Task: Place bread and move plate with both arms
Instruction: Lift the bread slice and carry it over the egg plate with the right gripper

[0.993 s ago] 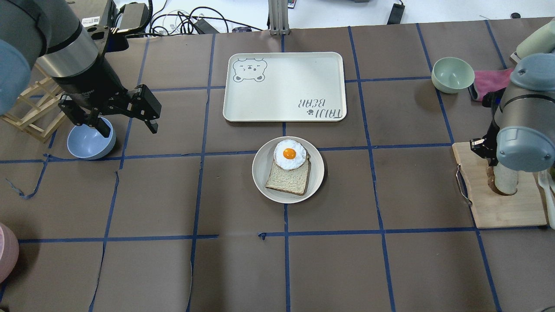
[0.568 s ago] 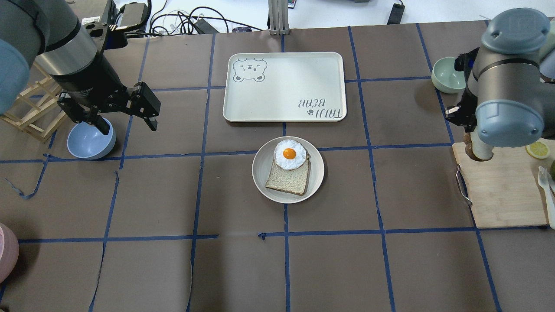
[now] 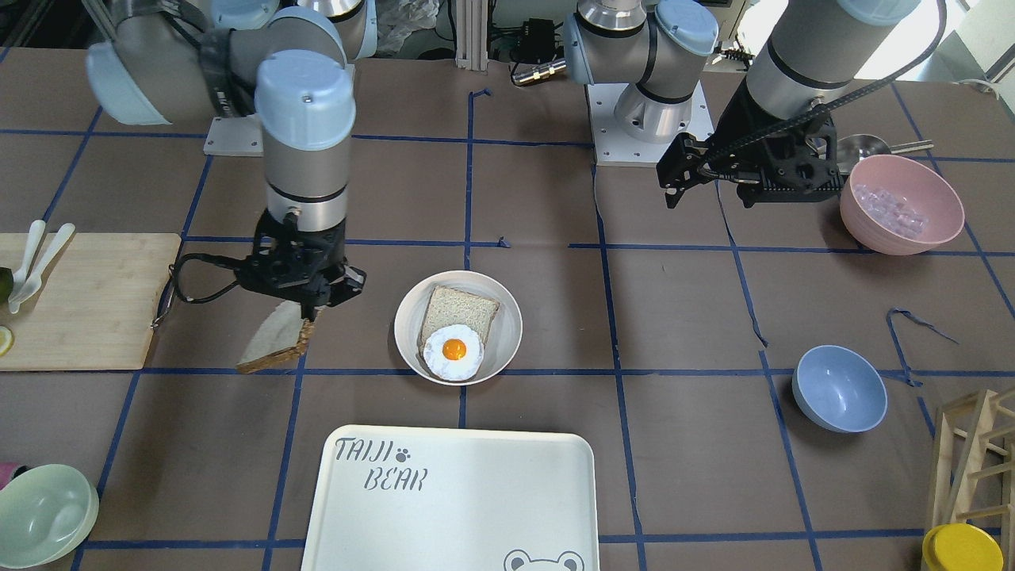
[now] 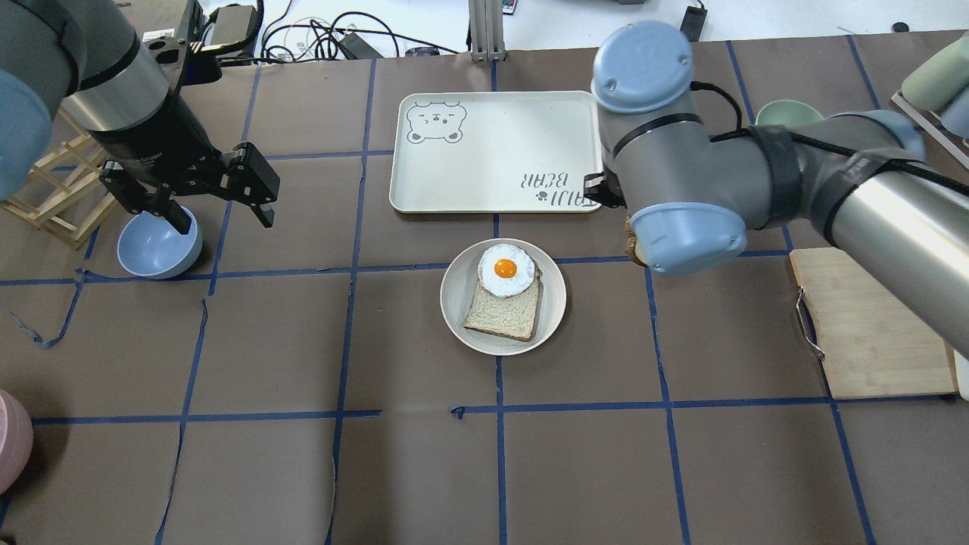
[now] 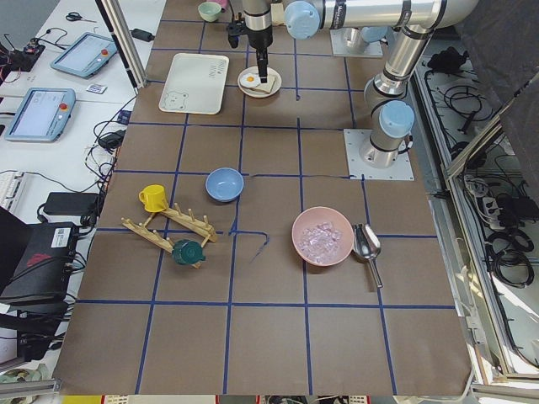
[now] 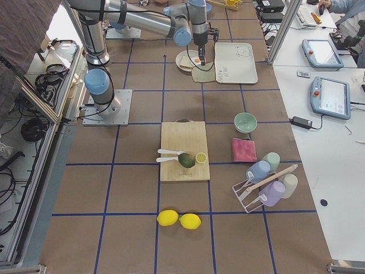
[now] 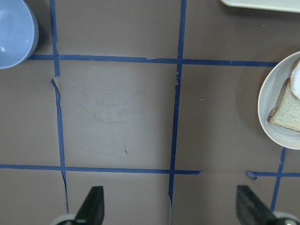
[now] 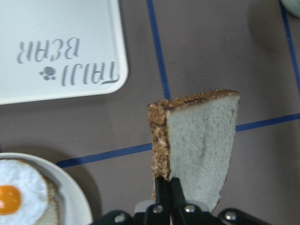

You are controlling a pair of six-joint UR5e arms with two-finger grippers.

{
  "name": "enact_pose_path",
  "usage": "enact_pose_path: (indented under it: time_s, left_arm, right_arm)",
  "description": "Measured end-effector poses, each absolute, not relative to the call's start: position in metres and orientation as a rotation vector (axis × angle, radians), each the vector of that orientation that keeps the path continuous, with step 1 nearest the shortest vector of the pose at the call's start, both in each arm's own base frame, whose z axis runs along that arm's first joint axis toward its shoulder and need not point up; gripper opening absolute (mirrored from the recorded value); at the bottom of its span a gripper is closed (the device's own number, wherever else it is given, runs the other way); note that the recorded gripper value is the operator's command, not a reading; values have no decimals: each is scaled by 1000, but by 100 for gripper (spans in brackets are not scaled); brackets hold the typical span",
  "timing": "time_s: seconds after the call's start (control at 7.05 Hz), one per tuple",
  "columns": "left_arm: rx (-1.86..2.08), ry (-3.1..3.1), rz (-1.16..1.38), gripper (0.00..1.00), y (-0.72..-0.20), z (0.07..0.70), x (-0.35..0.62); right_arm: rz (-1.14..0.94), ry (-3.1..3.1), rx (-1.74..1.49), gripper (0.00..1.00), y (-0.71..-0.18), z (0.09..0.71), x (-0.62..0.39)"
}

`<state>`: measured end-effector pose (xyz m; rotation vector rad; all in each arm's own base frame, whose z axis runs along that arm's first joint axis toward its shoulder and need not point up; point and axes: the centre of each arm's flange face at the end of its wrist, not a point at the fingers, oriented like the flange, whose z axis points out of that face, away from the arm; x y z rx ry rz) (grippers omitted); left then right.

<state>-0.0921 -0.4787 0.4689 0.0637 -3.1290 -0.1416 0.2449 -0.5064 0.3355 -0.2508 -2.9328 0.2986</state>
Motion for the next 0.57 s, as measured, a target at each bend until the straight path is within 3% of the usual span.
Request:
enact_pose_path:
  time_s: [0.57]
  left_arm:
    - [64,-3130,-140,100,-478,469,-92]
  right_arm:
    - [254,-3012,-477,0,-494,321,373]
